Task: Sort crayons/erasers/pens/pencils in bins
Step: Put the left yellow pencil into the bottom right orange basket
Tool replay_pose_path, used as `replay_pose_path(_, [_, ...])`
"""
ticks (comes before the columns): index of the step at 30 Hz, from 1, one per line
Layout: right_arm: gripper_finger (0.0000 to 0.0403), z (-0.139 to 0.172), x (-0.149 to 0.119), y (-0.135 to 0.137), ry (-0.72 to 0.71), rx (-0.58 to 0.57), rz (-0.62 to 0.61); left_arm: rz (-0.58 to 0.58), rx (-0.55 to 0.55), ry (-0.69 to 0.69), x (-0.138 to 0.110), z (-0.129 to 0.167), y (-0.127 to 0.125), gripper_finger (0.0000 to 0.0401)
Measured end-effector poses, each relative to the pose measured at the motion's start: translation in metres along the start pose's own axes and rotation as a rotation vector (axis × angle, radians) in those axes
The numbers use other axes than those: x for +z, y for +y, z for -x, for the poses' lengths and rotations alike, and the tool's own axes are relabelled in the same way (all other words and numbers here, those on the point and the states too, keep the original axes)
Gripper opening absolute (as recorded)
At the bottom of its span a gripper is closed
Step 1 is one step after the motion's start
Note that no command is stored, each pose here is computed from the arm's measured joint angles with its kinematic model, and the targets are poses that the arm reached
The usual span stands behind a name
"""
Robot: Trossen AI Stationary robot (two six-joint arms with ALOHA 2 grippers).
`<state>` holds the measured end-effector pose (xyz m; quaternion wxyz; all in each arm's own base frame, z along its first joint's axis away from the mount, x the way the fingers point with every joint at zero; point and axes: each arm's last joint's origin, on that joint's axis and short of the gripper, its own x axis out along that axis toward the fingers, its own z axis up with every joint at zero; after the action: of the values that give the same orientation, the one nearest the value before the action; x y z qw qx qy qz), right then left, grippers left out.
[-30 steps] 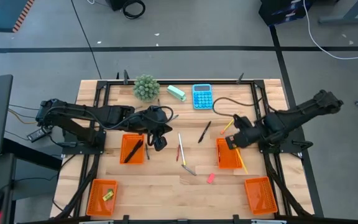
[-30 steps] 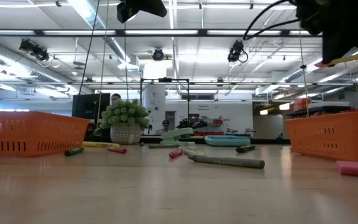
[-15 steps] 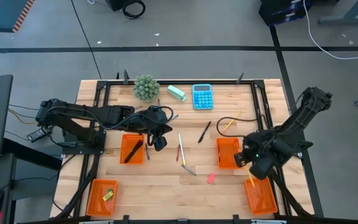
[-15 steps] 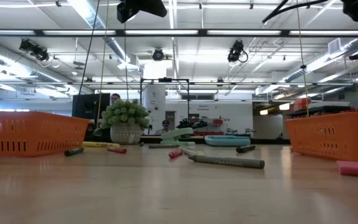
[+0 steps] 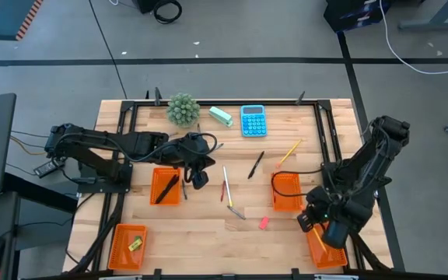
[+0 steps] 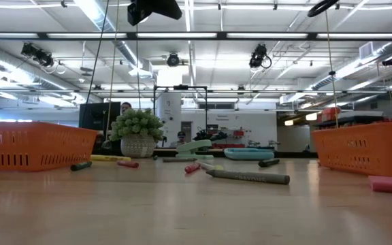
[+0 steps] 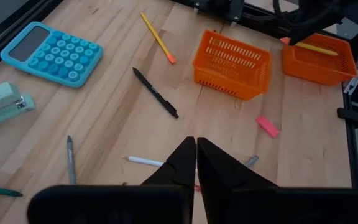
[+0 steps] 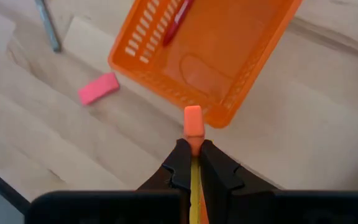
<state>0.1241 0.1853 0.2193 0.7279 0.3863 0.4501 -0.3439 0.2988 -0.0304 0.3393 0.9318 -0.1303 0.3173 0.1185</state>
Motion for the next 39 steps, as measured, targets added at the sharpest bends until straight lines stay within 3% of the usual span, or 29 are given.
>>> replay_pose_path(17, [0.0034,0.01,-0.026,-0.018,-0.117,0.102,0.182,0.134,-0.037,0.016,-0.006,0.003,-0.013,0.0024])
replay_pose_path(26, [0.0035,0.002,-0.042,-0.019,-0.162,0.112,0.252,0.325,-0.089,0.026,-0.012,0.009,-0.029,0.0012])
replay_pose_path(39, [0.0035,-0.009,-0.063,-0.019,-0.127,0.113,0.281,0.331,-0.156,0.049,-0.023,0.016,-0.052,0.0019])
